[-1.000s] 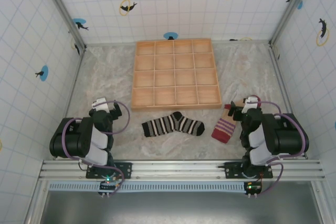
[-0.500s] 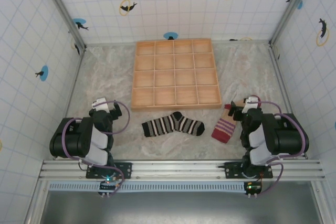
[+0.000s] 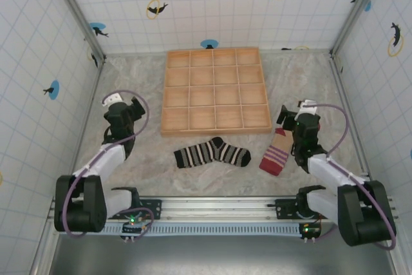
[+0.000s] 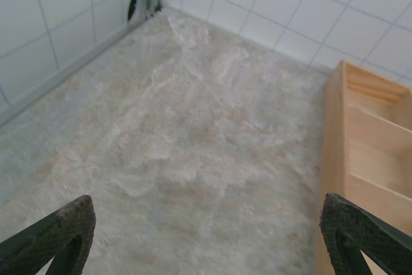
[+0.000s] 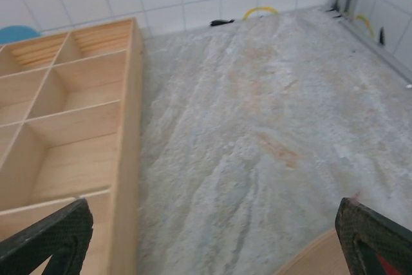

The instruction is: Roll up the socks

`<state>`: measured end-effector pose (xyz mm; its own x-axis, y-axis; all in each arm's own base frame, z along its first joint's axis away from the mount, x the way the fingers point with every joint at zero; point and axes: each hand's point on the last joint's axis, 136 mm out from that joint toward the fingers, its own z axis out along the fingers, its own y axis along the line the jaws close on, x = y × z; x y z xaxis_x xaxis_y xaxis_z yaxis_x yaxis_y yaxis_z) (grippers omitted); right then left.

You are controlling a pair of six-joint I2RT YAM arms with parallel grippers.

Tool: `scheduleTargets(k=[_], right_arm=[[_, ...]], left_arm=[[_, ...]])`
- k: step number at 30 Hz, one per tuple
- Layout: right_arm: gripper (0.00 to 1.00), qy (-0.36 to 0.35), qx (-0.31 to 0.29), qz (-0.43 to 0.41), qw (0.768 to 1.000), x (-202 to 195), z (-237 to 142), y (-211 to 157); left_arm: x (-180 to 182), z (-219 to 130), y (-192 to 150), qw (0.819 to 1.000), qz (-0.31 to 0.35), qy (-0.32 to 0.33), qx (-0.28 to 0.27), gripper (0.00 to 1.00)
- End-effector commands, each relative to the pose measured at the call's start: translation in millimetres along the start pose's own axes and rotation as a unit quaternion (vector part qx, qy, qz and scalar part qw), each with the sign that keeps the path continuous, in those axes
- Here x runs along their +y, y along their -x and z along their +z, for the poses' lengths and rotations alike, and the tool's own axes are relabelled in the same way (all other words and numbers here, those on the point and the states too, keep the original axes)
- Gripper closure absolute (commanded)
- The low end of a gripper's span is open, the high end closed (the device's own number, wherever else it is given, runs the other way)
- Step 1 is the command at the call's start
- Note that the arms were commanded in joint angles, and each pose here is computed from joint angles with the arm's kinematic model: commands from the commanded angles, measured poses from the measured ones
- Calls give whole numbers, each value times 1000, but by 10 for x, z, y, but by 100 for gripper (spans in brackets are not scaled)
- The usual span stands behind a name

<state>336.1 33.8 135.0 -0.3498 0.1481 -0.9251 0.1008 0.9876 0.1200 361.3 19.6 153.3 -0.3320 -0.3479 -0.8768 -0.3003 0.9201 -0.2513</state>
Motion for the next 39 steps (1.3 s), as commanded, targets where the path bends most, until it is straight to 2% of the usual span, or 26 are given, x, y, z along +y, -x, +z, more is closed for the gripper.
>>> scheduleTargets(k=[1, 6, 12, 15, 21, 28, 32, 35, 39], right_arm=[[0, 5, 91, 6, 996, 130, -143, -273], [13, 122, 197, 22, 973, 681, -342, -540], [22, 192, 307, 21, 932, 1017, -671, -919], [32, 217, 344, 33, 913, 1136, -829, -1124], [51, 227, 372, 43, 899, 1264, -983, -1370], [51, 193, 415, 45, 888, 1115, -1067, -1696], [53, 216, 421, 73, 878, 1197, -1107, -1754], [59, 233, 425, 93, 870, 1287, -1112, -1755], [67, 238, 430, 102, 865, 1337, -1096, -1788]], left_arm=[[-62, -256, -571, 987, -57, -8, 151, 9], [-498, -644, -969, 959, -85, -90, 255, 11], [-864, -1021, -1446, 918, -76, -163, 352, 12], [-900, -1107, -1593, 909, -69, -166, 377, 12], [-991, -1156, -1658, 898, -65, -175, 399, 12], [-962, -1155, -1763, 894, -51, -181, 406, 12], [-936, -1073, -1838, 897, -4, -188, 401, 14], [-978, -1050, -1902, 891, 18, -208, 404, 14], [-1069, -1055, -2033, 872, 22, -235, 429, 17]])
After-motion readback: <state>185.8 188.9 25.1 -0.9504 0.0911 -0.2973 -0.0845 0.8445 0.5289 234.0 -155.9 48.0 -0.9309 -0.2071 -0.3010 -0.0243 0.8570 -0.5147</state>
